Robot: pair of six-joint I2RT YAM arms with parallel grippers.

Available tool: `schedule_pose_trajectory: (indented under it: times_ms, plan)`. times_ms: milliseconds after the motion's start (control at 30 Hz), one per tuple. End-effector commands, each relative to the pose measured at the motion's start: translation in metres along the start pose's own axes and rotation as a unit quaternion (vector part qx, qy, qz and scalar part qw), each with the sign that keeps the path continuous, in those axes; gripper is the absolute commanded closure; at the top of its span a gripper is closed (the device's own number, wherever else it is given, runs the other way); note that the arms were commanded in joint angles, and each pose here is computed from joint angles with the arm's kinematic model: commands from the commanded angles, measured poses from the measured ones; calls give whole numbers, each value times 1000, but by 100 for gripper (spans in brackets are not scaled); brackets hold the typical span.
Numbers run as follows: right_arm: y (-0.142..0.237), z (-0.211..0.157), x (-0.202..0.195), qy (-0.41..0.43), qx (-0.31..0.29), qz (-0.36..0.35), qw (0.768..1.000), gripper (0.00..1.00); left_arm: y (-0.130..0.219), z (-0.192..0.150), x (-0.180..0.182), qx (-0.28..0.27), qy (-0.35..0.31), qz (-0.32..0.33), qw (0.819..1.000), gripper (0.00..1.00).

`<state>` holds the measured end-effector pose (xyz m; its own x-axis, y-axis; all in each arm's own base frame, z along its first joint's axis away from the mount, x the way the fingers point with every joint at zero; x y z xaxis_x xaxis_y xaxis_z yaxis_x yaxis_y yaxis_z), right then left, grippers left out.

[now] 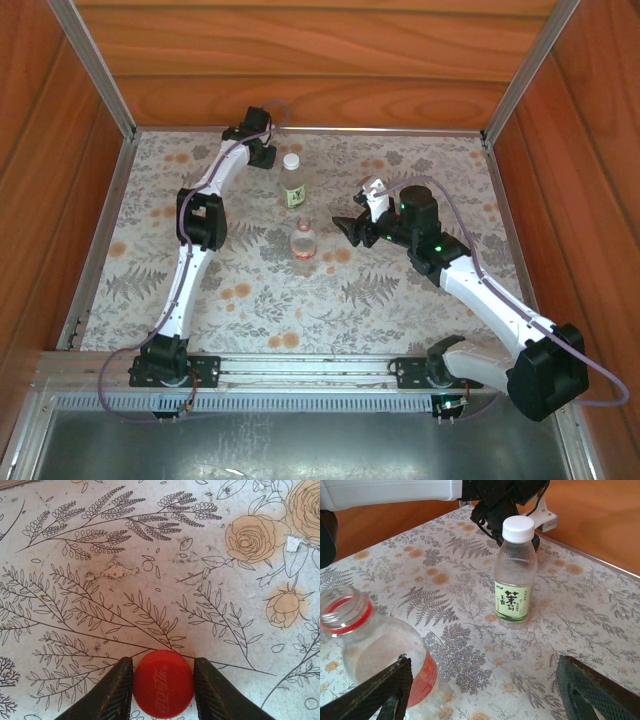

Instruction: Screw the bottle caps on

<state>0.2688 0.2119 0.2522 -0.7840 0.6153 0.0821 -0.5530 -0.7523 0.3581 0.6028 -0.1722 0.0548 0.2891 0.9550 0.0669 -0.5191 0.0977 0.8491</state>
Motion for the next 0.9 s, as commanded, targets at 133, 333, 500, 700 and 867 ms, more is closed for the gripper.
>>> schedule_pose_trajectory:
  times_ms: [133,333,500,700,867]
  plan:
    - [3,8,-1,0,-13,-3,1000,20,11,-25,-8,53,-11,-3,999,63]
    - [6,6,-1,0,-14,-9,1000,20,23,-40,-15,77,-9,-1,997,63]
    - [9,4,0,-1,-14,-10,1000,20,32,-56,-21,91,-15,19,996,63]
    - [12,3,0,-1,-16,-14,1000,20,51,-78,-28,84,-8,20,996,63]
    - [14,2,1,-2,-17,-16,1000,20,68,-107,-34,84,3,21,996,63]
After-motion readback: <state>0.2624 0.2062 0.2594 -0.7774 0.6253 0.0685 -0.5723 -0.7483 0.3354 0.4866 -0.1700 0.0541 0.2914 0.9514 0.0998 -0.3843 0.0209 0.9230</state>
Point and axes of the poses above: each hand's point on the last joint's axis, 136 mm out from that joint toward the fingers, its own y axis back along the fingers, its own x axis along the line the jaws close on, z = x × y, the point moved 4 cm from there along y, back along the fingers, and after that the axes turned 3 degrees about -y, right-handed, at the moved point
